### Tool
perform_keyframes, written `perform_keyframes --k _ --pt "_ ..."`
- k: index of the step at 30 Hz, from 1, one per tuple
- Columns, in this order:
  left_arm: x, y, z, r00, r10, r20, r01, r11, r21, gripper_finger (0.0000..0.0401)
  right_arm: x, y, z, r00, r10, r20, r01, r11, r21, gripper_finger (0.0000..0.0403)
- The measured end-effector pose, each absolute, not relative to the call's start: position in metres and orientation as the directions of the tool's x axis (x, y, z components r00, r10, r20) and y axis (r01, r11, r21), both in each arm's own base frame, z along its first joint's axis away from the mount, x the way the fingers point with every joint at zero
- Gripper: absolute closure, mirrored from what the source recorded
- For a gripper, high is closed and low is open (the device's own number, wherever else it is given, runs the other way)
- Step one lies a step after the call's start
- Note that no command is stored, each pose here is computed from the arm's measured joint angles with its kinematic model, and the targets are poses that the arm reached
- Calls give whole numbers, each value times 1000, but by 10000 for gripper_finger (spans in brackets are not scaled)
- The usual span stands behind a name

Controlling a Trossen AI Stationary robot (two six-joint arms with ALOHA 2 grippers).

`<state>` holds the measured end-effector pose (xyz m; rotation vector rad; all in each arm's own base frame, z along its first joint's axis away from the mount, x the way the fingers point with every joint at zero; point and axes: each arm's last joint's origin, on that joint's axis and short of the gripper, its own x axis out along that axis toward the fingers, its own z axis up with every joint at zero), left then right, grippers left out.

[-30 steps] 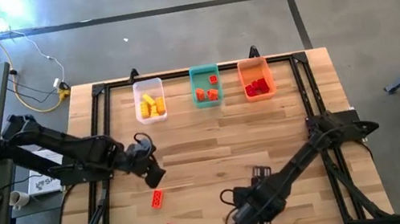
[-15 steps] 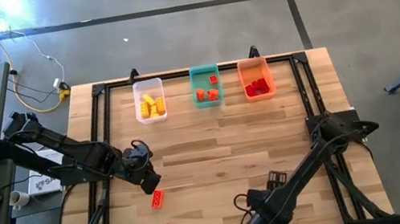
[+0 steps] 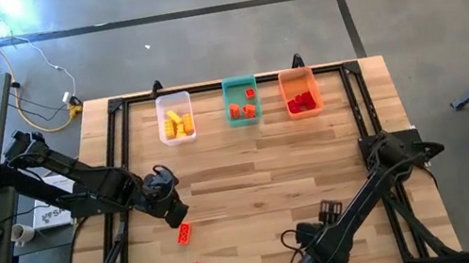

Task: Sort & place blocks by color
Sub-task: Put the red game piece into the orange bin

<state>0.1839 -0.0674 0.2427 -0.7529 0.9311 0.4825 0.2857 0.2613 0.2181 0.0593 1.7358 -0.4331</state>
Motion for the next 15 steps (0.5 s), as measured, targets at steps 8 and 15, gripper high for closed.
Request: perform_keyframes --k 8,15 --pt "183 -67 242 512 56 -857 -665 657 -355 165 283 256 236 -137 -214 -967 288 926 -245 178" --pt "182 -66 241 499 64 -864 -671 659 -339 165 261 234 232 -201 -246 -948 333 893 -303 178"
